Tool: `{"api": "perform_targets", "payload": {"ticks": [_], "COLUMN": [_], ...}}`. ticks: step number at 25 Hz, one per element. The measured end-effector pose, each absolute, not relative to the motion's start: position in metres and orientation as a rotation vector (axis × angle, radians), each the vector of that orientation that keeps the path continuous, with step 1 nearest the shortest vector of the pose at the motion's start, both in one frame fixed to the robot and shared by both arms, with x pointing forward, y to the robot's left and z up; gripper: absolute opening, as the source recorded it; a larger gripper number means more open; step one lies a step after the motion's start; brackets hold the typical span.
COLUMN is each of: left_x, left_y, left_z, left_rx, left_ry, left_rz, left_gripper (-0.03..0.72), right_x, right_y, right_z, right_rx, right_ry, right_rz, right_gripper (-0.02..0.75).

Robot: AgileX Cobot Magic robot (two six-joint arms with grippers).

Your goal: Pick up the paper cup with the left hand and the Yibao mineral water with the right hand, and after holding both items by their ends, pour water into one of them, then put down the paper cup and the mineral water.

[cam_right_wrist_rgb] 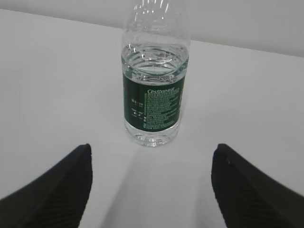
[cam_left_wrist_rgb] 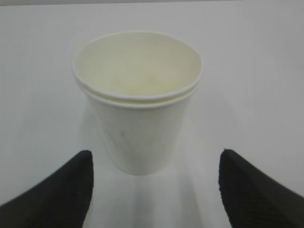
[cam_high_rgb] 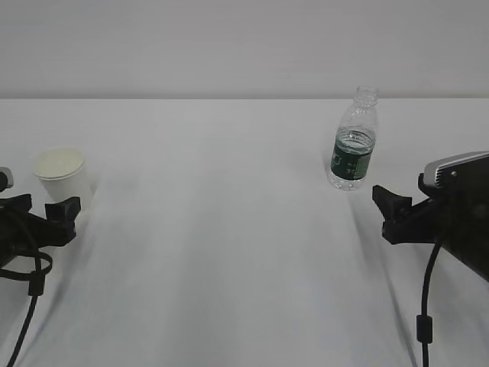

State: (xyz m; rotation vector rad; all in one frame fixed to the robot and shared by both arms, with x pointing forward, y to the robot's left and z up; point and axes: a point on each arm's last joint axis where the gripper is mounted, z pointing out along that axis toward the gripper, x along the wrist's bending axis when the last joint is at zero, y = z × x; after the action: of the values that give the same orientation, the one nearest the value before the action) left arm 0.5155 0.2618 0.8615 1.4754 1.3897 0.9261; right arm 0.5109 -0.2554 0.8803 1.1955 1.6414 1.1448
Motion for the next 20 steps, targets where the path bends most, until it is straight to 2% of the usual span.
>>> {"api": "perform_targets", "payload": {"ticks": [20], "left_x": [0.535], "left_y": [0.266], "left_z": [0.848], "left_rx": [1.453], "left_ry": [1.421], "left_rz": [0.938], "left_gripper": [0.593], "right_x": [0.538], "right_y": [-0.251], "right_z": [0.863], "right_rx": [1.182], "right_ry": [1.654], "right_rz": [1.154], "right_gripper": [0.591]}}
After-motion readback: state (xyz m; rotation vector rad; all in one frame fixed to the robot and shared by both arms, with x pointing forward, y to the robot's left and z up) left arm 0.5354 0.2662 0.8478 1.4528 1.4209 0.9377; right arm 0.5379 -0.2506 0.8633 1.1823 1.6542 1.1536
